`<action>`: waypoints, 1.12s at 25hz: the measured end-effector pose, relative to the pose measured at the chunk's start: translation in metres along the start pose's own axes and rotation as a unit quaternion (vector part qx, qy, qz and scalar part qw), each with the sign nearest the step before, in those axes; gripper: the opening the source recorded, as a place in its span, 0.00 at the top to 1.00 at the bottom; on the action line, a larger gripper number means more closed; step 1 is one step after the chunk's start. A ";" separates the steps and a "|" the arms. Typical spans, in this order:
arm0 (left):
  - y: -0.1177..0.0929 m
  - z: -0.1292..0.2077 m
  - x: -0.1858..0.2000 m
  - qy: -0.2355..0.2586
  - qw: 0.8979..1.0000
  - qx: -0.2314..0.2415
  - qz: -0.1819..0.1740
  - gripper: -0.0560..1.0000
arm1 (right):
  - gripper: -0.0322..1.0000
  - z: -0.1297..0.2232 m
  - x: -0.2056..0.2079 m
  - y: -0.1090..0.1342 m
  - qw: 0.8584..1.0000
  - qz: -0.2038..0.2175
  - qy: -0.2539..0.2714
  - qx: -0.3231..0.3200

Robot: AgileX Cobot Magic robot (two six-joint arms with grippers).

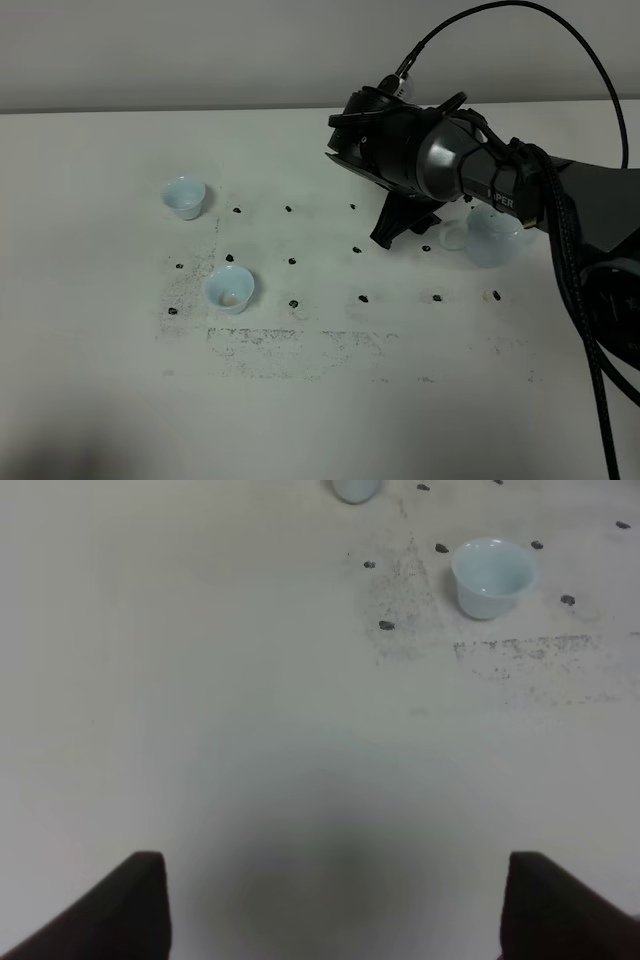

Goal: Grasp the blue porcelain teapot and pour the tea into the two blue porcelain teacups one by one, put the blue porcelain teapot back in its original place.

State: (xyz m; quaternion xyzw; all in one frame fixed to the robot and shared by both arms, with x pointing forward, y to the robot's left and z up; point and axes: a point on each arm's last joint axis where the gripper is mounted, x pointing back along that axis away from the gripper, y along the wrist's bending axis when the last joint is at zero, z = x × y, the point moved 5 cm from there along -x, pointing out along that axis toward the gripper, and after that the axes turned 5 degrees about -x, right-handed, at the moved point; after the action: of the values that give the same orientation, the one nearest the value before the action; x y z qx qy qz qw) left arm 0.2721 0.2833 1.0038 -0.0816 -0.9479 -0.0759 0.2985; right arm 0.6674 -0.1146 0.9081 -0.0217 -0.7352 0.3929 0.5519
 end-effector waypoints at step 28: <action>0.000 0.000 0.000 0.000 1.000 0.000 0.000 0.33 | 0.49 -0.003 -0.005 -0.005 0.999 0.040 -0.005 0.036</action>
State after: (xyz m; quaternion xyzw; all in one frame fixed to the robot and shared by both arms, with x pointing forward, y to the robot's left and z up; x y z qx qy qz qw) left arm 0.2721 0.2833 1.0038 -0.0816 -0.9479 -0.0759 0.2985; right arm 0.6740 -0.1186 0.9076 -0.0295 -0.7221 0.4408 0.5323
